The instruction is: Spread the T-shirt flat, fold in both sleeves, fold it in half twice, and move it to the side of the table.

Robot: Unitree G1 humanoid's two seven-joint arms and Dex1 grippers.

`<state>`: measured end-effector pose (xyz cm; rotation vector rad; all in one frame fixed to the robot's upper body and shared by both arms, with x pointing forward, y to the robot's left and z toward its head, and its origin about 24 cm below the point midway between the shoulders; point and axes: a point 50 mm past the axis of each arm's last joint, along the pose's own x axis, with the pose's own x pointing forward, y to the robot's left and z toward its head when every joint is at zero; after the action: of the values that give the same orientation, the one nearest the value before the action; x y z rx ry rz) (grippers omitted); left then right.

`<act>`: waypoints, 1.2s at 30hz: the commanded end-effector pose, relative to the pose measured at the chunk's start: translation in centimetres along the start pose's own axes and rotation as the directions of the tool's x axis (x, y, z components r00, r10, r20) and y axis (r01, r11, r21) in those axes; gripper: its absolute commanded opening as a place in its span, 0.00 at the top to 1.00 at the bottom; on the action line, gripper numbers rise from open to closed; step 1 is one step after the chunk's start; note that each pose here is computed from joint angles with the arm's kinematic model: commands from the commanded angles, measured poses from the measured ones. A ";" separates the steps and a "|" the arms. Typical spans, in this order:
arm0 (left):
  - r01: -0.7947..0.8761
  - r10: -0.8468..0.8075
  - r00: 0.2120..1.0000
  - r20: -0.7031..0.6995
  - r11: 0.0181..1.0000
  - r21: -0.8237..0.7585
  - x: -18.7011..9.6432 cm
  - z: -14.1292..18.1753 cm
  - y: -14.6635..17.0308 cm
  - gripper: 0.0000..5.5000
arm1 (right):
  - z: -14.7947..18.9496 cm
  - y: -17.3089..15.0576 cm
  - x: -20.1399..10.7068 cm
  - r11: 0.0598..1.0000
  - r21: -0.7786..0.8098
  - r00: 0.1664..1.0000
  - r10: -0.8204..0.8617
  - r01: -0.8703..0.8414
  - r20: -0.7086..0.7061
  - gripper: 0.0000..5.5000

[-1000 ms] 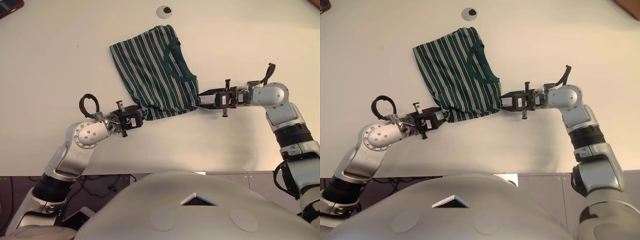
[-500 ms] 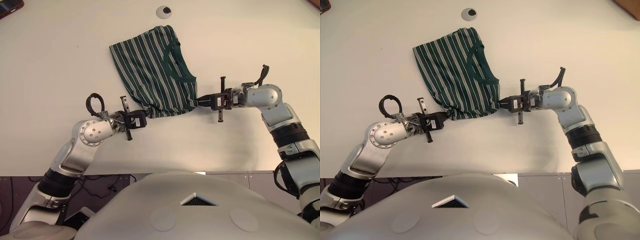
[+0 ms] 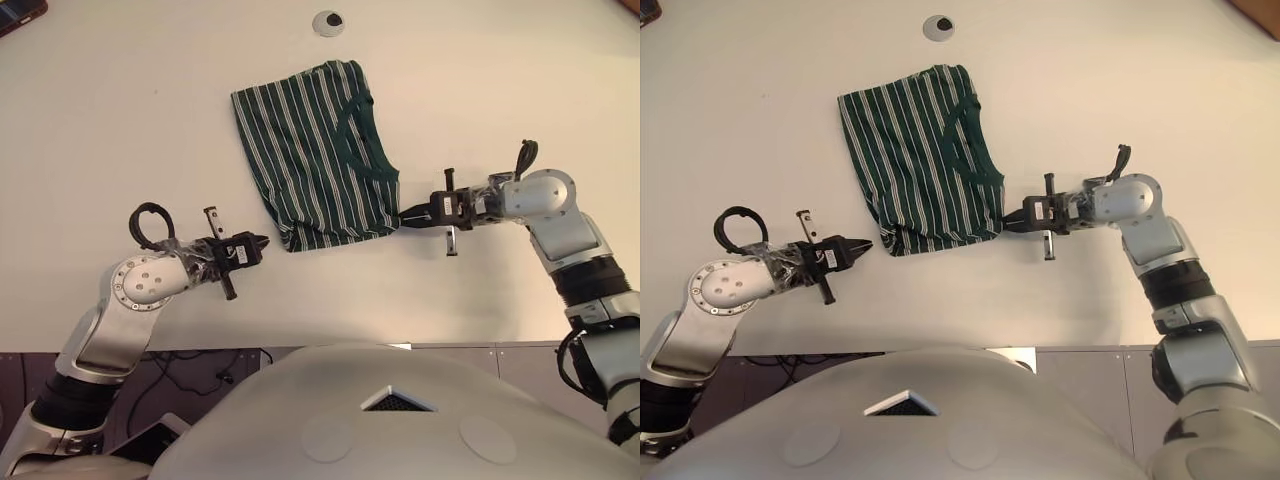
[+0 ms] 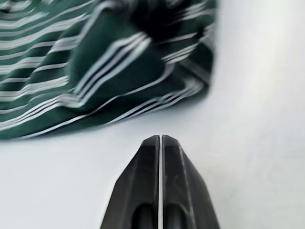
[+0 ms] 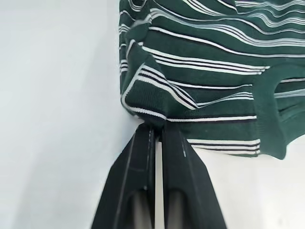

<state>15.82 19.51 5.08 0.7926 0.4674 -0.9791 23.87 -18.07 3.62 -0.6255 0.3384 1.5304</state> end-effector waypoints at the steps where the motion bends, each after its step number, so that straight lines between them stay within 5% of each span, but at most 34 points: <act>1: -0.033 0.031 0.999 0.031 0.996 0.084 0.7 1.0 0.2 0.87 | 0.4 -0.8 -0.2 1.000 -0.003 1.000 -0.022 0.022 -0.008 1.00; 9: 0.087 -0.078 0.996 -0.040 0.937 0.337 1.0 1.0 -0.9 0.70 | 0.0 -0.6 0.1 1.000 -0.007 0.999 -0.010 0.010 -0.033 1.00; 19: 0.224 -0.216 0.974 -0.062 0.904 0.363 4.0 1.0 -2.3 0.69 | -0.4 -0.5 0.6 1.000 -0.028 0.999 0.007 -0.009 -0.050 1.00; 30: 0.264 -0.255 0.965 -0.067 0.927 0.267 4.7 0.2 -3.1 1.00 | -0.9 -0.6 0.9 0.999 -0.033 0.998 0.003 -0.005 -0.061 1.00; 36: 0.215 -0.215 0.977 0.001 0.977 0.012 1.7 0.3 -2.5 1.00 | -1.2 -0.7 0.6 0.999 -0.033 0.997 -0.008 0.006 -0.074 1.00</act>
<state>16.06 15.76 3.83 0.8333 0.3824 -1.1850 24.81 -17.70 2.93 -0.6779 0.3087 1.5171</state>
